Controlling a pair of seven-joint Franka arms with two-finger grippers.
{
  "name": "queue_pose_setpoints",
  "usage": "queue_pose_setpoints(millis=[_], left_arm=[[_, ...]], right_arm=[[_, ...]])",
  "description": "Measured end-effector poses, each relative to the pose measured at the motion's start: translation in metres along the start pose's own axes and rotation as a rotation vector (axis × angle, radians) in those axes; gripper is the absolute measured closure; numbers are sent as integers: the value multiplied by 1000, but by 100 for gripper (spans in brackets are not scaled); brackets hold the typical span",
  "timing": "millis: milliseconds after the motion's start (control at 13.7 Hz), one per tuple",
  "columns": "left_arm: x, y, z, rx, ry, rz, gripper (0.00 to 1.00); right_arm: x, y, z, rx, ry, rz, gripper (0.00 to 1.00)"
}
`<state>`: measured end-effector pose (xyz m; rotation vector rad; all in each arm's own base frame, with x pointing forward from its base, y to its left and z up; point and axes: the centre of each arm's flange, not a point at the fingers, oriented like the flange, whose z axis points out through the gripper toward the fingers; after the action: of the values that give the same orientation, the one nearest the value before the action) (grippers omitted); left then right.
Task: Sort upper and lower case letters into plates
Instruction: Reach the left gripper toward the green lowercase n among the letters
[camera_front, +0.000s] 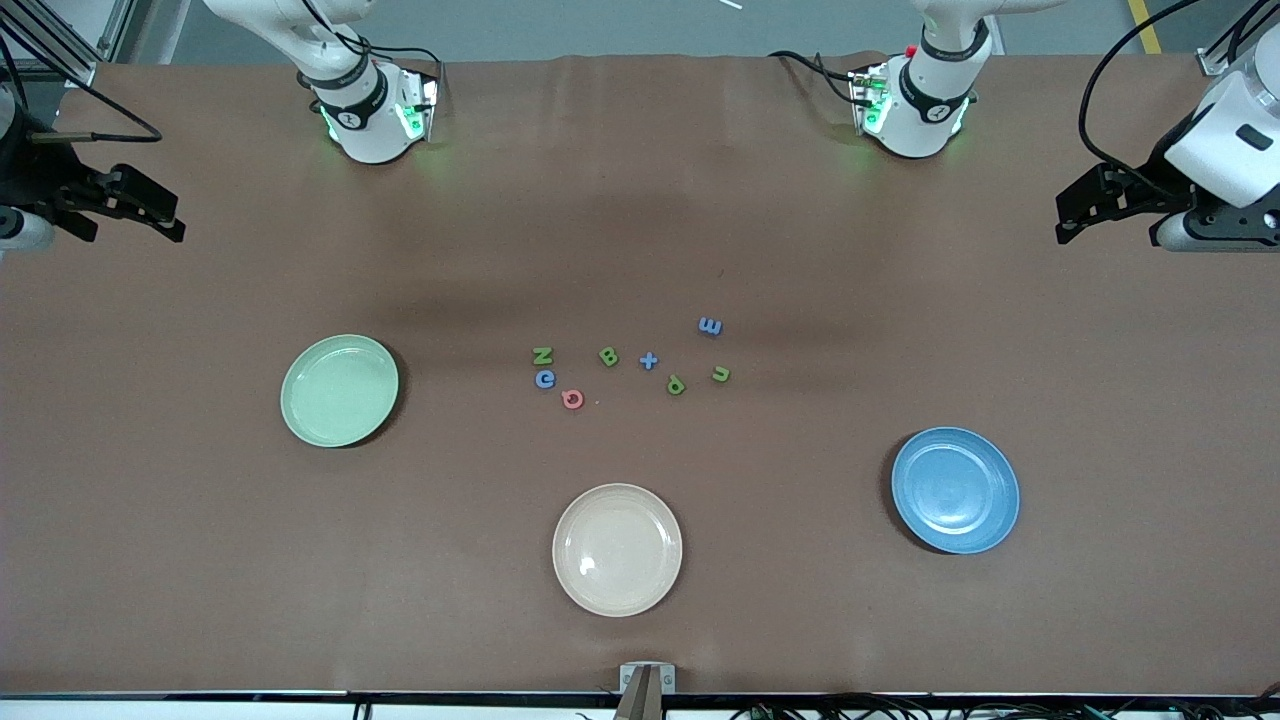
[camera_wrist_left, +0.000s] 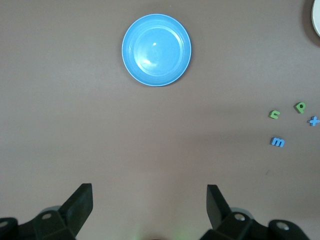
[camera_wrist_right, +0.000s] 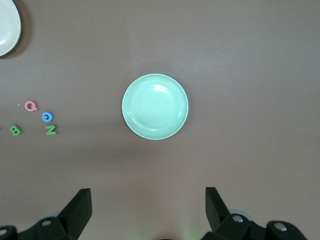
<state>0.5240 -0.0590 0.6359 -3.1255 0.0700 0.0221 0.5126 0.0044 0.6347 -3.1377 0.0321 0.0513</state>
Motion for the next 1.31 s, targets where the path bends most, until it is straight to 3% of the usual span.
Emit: queue_pose_setpoints(millis=[583,874,1311], left_arm=[[0,8,6,24,-28,20,0],[25,77,56,18,-71,35,0],[59,210,186,-30,-50,-155,0]], right_arm=[[0,0,0,-1,0,0,0],[0,0,1,-1,-1,0,0],[0,0,1,-1,-5,0,0]])
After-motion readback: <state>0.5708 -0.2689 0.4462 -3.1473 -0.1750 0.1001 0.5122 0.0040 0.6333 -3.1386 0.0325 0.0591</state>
